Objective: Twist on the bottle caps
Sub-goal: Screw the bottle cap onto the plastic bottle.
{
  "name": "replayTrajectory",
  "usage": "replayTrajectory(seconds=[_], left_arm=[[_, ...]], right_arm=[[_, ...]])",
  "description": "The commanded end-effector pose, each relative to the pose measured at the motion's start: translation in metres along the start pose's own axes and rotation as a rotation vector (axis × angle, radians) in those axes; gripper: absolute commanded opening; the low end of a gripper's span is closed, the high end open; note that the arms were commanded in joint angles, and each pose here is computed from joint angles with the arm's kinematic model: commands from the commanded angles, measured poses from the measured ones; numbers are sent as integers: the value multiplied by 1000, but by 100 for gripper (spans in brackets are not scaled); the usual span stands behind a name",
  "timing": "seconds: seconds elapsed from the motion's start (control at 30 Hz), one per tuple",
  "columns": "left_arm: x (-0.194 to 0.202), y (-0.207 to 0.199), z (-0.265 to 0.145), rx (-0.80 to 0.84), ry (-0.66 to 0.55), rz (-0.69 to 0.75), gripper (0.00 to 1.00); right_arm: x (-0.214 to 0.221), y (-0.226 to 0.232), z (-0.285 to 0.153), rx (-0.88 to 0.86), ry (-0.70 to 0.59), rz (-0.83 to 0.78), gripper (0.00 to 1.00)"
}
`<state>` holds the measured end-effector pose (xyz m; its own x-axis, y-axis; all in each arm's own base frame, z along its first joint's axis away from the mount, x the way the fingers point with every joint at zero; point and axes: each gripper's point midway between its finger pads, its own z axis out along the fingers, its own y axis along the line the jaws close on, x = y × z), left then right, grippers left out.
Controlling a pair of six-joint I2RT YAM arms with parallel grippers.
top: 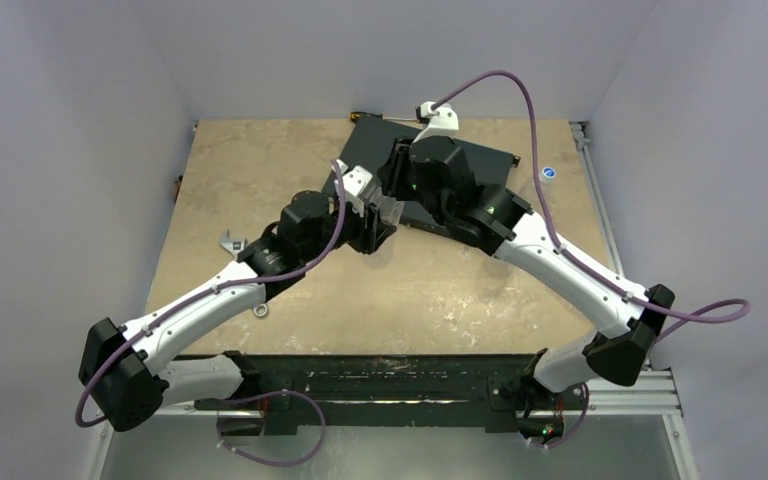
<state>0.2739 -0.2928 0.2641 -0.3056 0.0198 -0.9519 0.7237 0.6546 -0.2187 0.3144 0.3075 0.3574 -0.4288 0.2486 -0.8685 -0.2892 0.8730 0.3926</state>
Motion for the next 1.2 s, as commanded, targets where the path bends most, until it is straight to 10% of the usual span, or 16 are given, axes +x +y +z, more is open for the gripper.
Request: replayTrajectory(seconds=[0.0, 0.17, 0.3, 0.8, 1.17], left_arm=[[-83, 11, -1, -138, -271, 82, 0], [-53, 11, -1, -119, -171, 87, 0], [-20, 7, -3, -13, -73, 61, 0], [12, -90, -78, 784, 97, -19, 0], [3, -106, -99, 881, 59, -23, 0]], right_arm=[[31, 1, -3, 68, 93, 48, 6], [-6, 3, -22, -22, 15, 59, 74], [-37, 5, -45, -183, -34, 15, 94], [-2, 34, -140, -855, 18, -229, 75], [0, 58, -156, -1053, 25, -228, 65]])
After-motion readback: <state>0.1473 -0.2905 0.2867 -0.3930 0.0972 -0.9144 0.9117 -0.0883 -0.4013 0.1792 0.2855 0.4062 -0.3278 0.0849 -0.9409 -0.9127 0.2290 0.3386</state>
